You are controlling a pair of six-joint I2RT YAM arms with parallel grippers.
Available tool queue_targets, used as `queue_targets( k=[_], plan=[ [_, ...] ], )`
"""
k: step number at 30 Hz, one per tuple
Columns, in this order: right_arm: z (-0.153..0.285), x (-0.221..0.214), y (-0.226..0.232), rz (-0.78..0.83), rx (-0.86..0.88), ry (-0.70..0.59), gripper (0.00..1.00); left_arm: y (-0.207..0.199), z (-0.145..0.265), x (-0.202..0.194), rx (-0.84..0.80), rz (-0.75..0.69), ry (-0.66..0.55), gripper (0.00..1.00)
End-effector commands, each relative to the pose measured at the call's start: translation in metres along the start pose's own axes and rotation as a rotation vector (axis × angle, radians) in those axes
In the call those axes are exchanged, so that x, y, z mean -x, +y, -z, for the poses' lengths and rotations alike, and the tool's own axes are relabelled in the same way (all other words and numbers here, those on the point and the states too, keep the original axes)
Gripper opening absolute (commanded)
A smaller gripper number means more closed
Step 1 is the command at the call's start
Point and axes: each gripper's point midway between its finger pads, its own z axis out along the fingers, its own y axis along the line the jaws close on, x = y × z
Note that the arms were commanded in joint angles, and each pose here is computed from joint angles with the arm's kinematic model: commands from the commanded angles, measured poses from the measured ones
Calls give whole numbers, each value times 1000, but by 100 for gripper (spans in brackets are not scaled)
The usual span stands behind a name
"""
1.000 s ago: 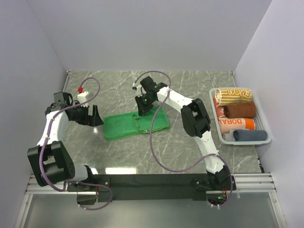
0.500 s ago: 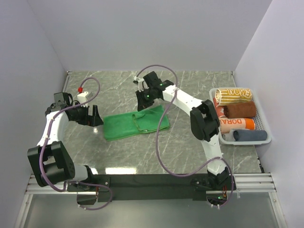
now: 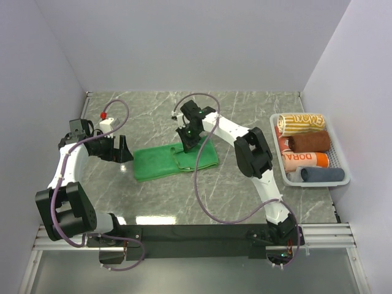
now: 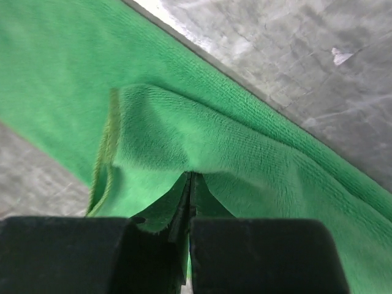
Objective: Roll the towels
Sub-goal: Fold the towel
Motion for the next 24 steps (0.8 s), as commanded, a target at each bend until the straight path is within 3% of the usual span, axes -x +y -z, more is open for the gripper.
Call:
queue_targets(
  k=[1,13,24],
  plan=[
    [2,17,6,35,-19,-28,2,-2,4,10,-3,-19,-43,99],
    [7,46,36,53,42,-115,11,-4,0,4,-17,-10,-42,99],
    [-28,42,34,31,62,-92,16,-5,3,7,-13,-19,-46,99]
  ],
)
